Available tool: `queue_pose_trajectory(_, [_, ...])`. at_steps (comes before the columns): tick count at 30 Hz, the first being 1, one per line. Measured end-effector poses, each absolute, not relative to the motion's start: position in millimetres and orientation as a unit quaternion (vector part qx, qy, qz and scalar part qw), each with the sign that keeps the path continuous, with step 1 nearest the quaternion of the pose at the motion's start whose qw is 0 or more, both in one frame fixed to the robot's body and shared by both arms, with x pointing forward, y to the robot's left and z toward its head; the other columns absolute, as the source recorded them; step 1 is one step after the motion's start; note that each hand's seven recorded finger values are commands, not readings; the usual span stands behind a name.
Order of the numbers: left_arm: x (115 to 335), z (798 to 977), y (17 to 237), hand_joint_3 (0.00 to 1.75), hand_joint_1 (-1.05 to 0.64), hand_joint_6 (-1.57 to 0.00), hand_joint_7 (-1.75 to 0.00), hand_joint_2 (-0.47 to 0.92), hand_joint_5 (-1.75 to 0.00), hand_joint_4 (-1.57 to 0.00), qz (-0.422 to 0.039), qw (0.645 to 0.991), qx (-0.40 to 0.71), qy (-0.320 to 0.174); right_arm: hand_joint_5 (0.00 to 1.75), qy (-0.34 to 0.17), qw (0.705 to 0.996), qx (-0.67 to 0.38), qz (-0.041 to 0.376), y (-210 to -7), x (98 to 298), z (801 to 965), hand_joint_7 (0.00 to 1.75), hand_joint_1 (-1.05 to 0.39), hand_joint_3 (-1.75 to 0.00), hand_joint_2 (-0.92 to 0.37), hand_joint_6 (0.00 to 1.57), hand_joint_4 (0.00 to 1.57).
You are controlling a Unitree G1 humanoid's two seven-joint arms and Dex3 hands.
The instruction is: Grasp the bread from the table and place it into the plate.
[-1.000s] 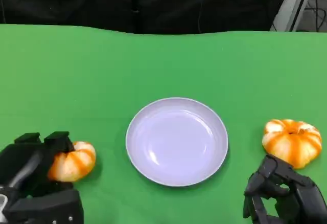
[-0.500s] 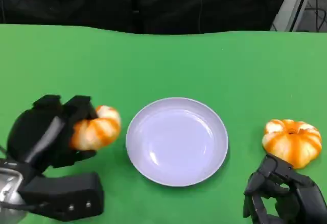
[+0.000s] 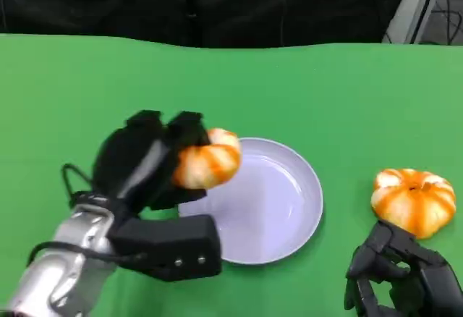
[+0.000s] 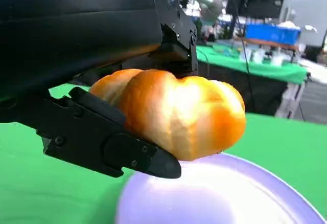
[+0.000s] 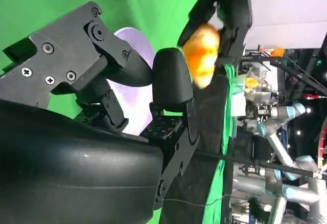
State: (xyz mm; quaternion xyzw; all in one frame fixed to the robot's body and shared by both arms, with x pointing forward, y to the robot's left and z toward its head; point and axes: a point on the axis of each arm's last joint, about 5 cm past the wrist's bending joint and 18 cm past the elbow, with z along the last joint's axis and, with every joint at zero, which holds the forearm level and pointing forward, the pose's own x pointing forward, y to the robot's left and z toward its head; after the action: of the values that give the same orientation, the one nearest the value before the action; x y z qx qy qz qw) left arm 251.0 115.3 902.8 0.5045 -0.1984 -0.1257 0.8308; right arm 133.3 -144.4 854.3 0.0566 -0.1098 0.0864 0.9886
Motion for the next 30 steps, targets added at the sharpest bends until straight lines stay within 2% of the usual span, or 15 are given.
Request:
queue_pose_trajectory(4, [254.4,901.3,107.3,0.3,-0.09,-0.51,-1.75,0.88,-1.75,-0.61,-0.139,0.83,0.503,-0.197,1.75,-0.108,0.989,0.057,0.086,-144.5,132.4,853.8,1.58,-0.16,-1.28,-0.5,0.73,0.82])
queue_pose_trajectory(10, [259.6,888.5,86.1,0.28,-0.06,-0.5,-1.75,0.87,-1.75,-0.62,-0.178,0.828,0.502,-0.175,1.75,-0.107,0.988,0.06,0.088,-141.8,131.5,853.8,1.57,-0.16,-1.28,-0.51,0.74,0.82])
queue_pose_trajectory(16, [262.4,882.1,80.7,0.27,-0.05,-0.51,-1.74,0.91,-1.75,-0.59,-0.19,0.829,0.499,-0.164,1.75,-0.109,0.988,0.061,0.086,-140.9,130.8,854.8,1.57,-0.16,-1.28,-0.51,0.74,0.82])
queue_pose_trajectory(17, [261.3,878.5,80.2,0.31,-0.1,-0.53,-1.53,0.92,-1.7,-0.54,-0.195,0.831,0.496,-0.16,1.75,-0.11,0.988,0.061,0.086,-140.7,130.7,855.1,1.57,-0.17,-1.28,-0.51,0.74,0.82])
queue_pose_trajectory(18, [260.3,875.9,80.0,0.33,-0.13,-0.58,-1.3,0.92,-1.58,-0.55,-0.2,0.833,0.492,-0.158,1.75,-0.11,0.988,0.061,0.086,-140.5,130.6,855.3,1.57,-0.17,-1.28,-0.51,0.74,0.82])
queue_pose_trajectory(19, [259.6,873.8,80.1,0.38,-0.2,-0.65,-0.95,0.92,-1.34,-0.57,-0.203,0.835,0.487,-0.158,1.75,-0.109,0.988,0.062,0.085,-140.4,130.4,855.3,1.57,-0.17,-1.28,-0.51,0.74,0.83])
queue_pose_trajectory(20, [258.9,871.9,80.6,0.4,-0.26,-0.67,-0.76,0.92,-1.16,-0.57,-0.208,0.836,0.482,-0.159,1.75,-0.108,0.989,0.062,0.084,-140.2,130.3,855.2,1.57,-0.16,-1.28,-0.51,0.74,0.83])
queue_pose_trajectory(21, [258.3,870.4,81.0,0.44,-0.34,-0.71,-0.47,0.92,-0.82,-0.61,-0.213,0.836,0.479,-0.159,1.75,-0.107,0.989,0.062,0.083,-140.1,130.0,855.1,1.57,-0.16,-1.28,-0.51,0.74,0.83])
queue_pose_trajectory(22, [257.5,868.8,81.5,0.48,-0.49,-0.64,-0.2,0.92,-0.44,-0.54,-0.22,0.835,0.478,-0.16,1.75,-0.106,0.989,0.062,0.083,-140.0,129.9,855.0,1.57,-0.16,-1.28,-0.51,0.74,0.83])
queue_pose_trajectory(24, [256.0,865.9,83.7,0.51,-0.64,-0.5,-0.05,0.92,-0.15,-0.38,-0.243,0.825,0.485,-0.159,1.75,-0.106,0.989,0.062,0.083,-139.9,130.0,855.0,1.57,-0.15,-1.29,-0.51,0.74,0.83])
queue_pose_trajectory(25, [255.5,865.0,85.1,0.51,-0.68,-0.46,-0.03,0.92,-0.09,-0.32,-0.259,0.818,0.49,-0.153,1.75,-0.106,0.989,0.062,0.083,-139.9,130.0,855.0,1.57,-0.15,-1.29,-0.51,0.74,0.82])
queue_pose_trajectory(28, [255.8,864.5,89.2,0.52,-0.71,-0.42,0.0,0.92,-0.03,-0.28,-0.295,0.803,0.502,-0.131,1.75,-0.105,0.989,0.063,0.083,-139.8,130.0,854.9,1.57,-0.15,-1.29,-0.51,0.74,0.82])
queue_pose_trajectory(29, [256.0,864.6,90.2,0.58,-0.84,-0.28,0.0,0.92,-0.01,-0.11,-0.299,0.801,0.503,-0.128,1.75,-0.105,0.989,0.063,0.083,-139.8,130.0,854.9,1.57,-0.15,-1.29,-0.5,0.75,0.83])
queue_pose_trajectory(30, [256.5,865.4,90.9,0.62,-0.9,-0.21,0.0,0.92,-0.01,-0.06,-0.304,0.798,0.505,-0.124,1.75,-0.105,0.989,0.063,0.083,-139.8,130.0,854.9,1.57,-0.15,-1.28,-0.5,0.75,0.83])
